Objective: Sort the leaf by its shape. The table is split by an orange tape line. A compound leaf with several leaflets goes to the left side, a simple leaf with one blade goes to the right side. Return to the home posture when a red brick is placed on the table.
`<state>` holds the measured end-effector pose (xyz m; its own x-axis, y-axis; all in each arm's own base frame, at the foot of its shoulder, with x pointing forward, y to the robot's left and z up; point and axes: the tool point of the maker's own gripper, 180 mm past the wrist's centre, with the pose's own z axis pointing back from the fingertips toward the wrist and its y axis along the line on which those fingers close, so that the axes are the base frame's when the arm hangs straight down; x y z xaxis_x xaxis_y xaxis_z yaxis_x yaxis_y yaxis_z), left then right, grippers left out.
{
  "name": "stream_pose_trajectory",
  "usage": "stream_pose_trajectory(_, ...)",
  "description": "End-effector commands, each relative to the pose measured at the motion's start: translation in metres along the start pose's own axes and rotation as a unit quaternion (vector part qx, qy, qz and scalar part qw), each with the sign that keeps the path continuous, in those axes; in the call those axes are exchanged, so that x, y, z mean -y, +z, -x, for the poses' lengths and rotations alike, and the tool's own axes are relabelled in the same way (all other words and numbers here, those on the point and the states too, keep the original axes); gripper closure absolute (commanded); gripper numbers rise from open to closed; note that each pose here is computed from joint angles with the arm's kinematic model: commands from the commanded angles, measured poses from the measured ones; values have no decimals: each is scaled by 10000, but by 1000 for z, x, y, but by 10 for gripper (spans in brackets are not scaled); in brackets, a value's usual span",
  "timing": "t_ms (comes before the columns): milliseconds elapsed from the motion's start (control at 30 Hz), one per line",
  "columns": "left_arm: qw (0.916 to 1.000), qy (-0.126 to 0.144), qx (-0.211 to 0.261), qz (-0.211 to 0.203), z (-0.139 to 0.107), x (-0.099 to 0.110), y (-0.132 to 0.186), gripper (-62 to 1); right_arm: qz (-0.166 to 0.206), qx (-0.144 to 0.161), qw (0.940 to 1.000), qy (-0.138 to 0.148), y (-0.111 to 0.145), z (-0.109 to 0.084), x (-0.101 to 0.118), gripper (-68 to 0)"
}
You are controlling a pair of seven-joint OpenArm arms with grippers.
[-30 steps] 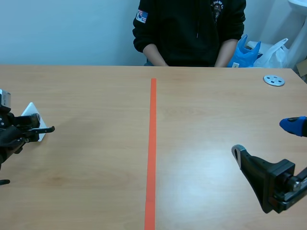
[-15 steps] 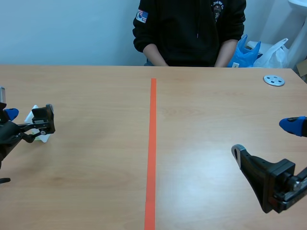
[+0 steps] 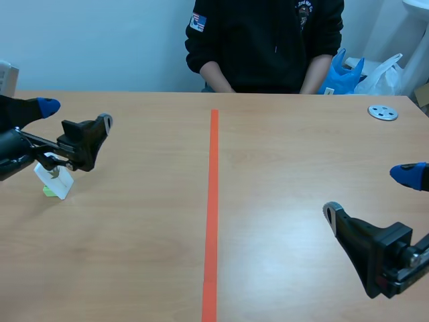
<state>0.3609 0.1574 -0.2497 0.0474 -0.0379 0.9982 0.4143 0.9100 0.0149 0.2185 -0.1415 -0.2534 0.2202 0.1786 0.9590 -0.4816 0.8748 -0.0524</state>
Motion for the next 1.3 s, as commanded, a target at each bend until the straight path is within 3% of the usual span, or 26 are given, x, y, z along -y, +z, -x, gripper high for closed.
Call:
stream_pose_trajectory(0, 9999, -7, 12, 135, 1, 14, 10, -623, -54, 293, 9995, 75, -3, -19, -1, -679)
stream_pose_trajectory(267, 9943, 217, 55, 1043, -18, 108, 53, -623, -63, 224, 9997, 81, -3, -17, -1, -679)
stream_pose_trajectory(500, 9879, 722, -287, 1346, -12, 153, 93, -623, -242, 219, 9994, 74, -3, -17, -8, -679)
stream_pose_trajectory(867, 9840, 1129, -492, 1285, -5, 169, 112, -623, -330, 226, 9992, 63, -2, -17, -11, -679)
stream_pose_trajectory(1267, 9863, 1037, -238, 1259, -14, 167, 106, -623, -330, 223, 9992, 66, -2, -17, -11, -679)
